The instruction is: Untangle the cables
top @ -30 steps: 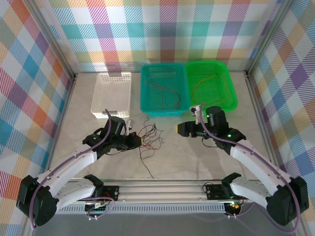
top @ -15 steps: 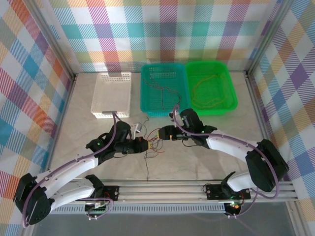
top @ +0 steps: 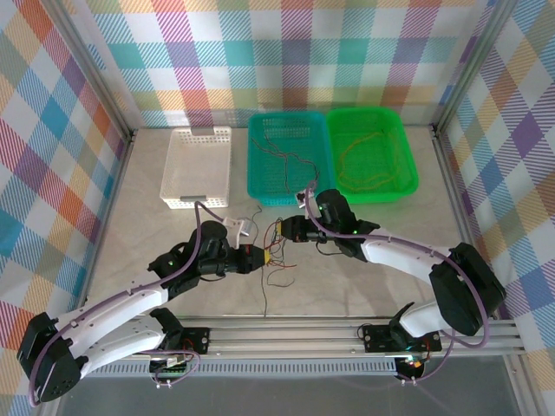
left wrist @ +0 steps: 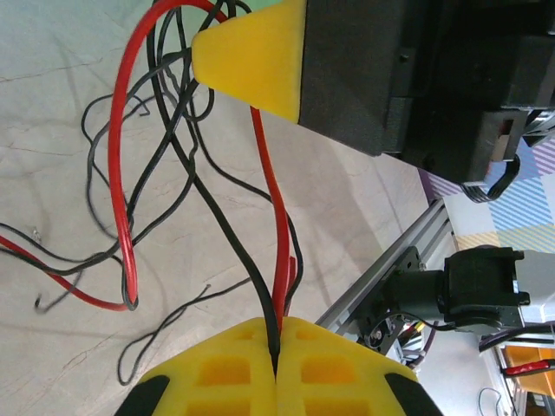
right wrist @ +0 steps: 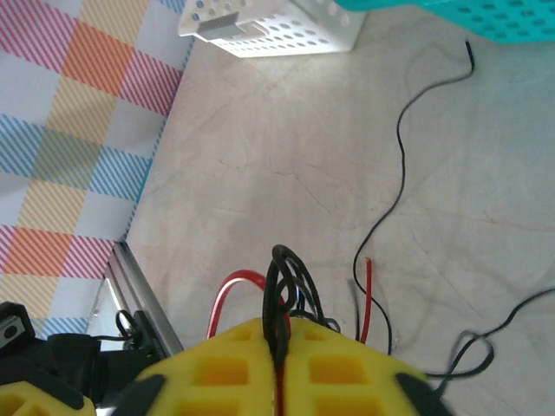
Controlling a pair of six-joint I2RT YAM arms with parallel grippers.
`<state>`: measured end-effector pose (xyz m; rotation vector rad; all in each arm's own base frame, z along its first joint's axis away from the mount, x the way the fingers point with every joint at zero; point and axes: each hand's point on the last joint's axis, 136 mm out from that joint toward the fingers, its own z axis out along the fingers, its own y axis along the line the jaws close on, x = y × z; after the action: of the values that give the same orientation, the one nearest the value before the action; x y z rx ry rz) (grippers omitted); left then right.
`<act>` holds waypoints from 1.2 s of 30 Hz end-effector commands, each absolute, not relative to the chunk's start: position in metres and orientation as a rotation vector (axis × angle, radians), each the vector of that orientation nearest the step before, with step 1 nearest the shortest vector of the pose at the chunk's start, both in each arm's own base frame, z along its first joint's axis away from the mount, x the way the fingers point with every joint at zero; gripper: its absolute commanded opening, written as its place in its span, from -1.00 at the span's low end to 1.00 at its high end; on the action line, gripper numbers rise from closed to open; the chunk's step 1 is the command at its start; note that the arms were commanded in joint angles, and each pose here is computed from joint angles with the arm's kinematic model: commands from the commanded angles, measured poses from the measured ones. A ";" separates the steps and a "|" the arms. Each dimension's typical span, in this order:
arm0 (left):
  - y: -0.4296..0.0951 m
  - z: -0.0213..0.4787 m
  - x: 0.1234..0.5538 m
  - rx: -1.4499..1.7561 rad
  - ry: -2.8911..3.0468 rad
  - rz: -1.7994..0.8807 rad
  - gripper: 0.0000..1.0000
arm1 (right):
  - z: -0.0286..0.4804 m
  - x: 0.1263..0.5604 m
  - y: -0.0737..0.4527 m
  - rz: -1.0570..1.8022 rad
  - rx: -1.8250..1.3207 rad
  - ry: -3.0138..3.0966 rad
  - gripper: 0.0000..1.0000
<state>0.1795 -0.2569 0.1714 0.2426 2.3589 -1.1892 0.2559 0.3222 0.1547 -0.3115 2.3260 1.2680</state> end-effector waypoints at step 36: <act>-0.268 0.224 0.195 0.292 2.144 -1.228 -0.64 | 0.239 0.181 0.324 1.563 -0.884 1.982 -1.00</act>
<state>0.1963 -0.2590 0.2136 0.2740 2.1969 -1.1595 0.1795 0.3214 0.2305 -0.8634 2.0223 1.5459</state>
